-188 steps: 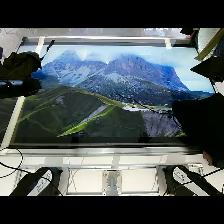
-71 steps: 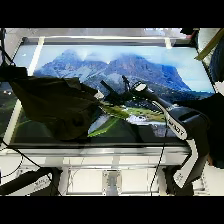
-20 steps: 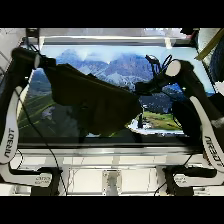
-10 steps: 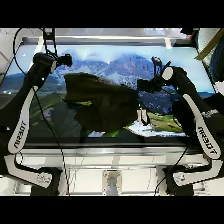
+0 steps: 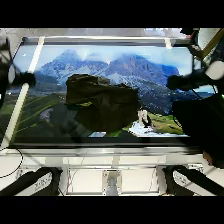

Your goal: Fold the clothes and pants, and hang the long-sleeved shirts on hangers.

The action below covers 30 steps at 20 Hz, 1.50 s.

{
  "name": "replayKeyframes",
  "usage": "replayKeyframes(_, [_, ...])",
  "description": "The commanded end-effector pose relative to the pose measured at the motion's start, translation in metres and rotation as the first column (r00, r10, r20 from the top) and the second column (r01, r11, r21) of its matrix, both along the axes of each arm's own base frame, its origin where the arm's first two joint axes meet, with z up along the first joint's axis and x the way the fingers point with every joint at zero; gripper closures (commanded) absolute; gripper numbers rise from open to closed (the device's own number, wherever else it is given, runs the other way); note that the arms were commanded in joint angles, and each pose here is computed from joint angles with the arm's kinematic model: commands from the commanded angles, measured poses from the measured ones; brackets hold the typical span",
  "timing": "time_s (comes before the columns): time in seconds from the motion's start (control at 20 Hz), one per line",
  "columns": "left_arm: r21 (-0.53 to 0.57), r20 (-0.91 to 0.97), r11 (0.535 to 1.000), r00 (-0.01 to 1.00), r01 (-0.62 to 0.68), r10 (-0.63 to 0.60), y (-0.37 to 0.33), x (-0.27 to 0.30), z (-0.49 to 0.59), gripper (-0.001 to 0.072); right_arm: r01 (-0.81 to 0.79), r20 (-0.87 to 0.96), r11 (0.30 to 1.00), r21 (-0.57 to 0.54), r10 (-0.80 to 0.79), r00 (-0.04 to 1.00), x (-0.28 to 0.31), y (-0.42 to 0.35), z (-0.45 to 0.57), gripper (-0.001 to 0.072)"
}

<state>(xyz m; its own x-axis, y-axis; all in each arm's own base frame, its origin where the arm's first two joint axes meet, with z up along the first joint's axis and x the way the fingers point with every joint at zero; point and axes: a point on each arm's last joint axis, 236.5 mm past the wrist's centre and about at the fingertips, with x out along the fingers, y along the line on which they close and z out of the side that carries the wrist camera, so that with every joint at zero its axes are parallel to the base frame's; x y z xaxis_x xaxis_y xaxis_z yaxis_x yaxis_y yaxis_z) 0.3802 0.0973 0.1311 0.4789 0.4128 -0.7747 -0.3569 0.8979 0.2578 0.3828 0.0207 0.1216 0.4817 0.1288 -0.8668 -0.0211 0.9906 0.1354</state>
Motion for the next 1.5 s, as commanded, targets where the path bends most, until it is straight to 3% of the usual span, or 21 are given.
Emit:
replayKeyframes(0.0, [-0.213,-0.108,0.975,0.993,-0.059,0.036,-0.031,-0.083,-0.071,-0.0007,0.014,-0.018,1.0,-0.023,-0.015,1.0,-0.066,-0.013,-0.012,0.0329])
replayKeyframes(0.15, [-0.49,-0.062,0.871,0.998,-0.043,0.014,-0.094,-0.09,-0.114,-0.0007,0.007,-0.003,0.992,0.129,-0.006,1.0,-0.108,0.022,-0.045,0.0329])
replayKeyframes(0.3, [-0.654,-0.03,0.755,0.998,-0.059,0.052,-0.131,-0.074,-0.138,-0.0006,-0.017,0.04,0.967,0.255,0.007,0.999,-0.13,0.051,-0.042,0.0329])
replayKeyframes(0.4, [-0.715,-0.087,0.693,0.995,-0.09,0.039,-0.15,-0.071,-0.155,0.0021,-0.033,0.102,0.963,0.266,0.006,0.995,-0.132,0.055,-0.025,0.0329])
replayKeyframes(0.5, [-0.763,-0.144,0.636,0.99,-0.112,0.001,-0.169,-0.071,-0.172,0.014,-0.038,0.154,0.964,0.261,-0.003,0.988,-0.13,0.054,-0.013,0.033])
replayKeyframes(0.7, [-0.837,-0.187,0.535,0.979,-0.115,-0.083,-0.201,-0.067,-0.196,0.0141,-0.04,0.157,0.964,0.264,-0.003,0.988,-0.131,0.054,-0.012,0.033])
replayKeyframes(1.0, [-0.839,-0.2,0.532,0.975,-0.118,-0.098,-0.203,-0.062,-0.213,0.0164,-0.039,0.156,0.955,0.294,-0.008,0.988,-0.131,0.059,-0.01,0.033])
replayKeyframes(1.1, [-0.836,-0.189,0.537,0.978,-0.116,-0.083,-0.201,-0.057,-0.216,0.0358,-0.03,0.153,0.953,0.301,-0.017,0.988,-0.131,0.06,-0.01,0.033])
replayKeyframes(1.45, [-0.822,-0.192,0.561,0.974,-0.093,-0.12,-0.219,-0.057,-0.232,0.0359,-0.034,0.151,0.945,0.327,-0.016,0.988,-0.131,0.065,-0.007,0.033])
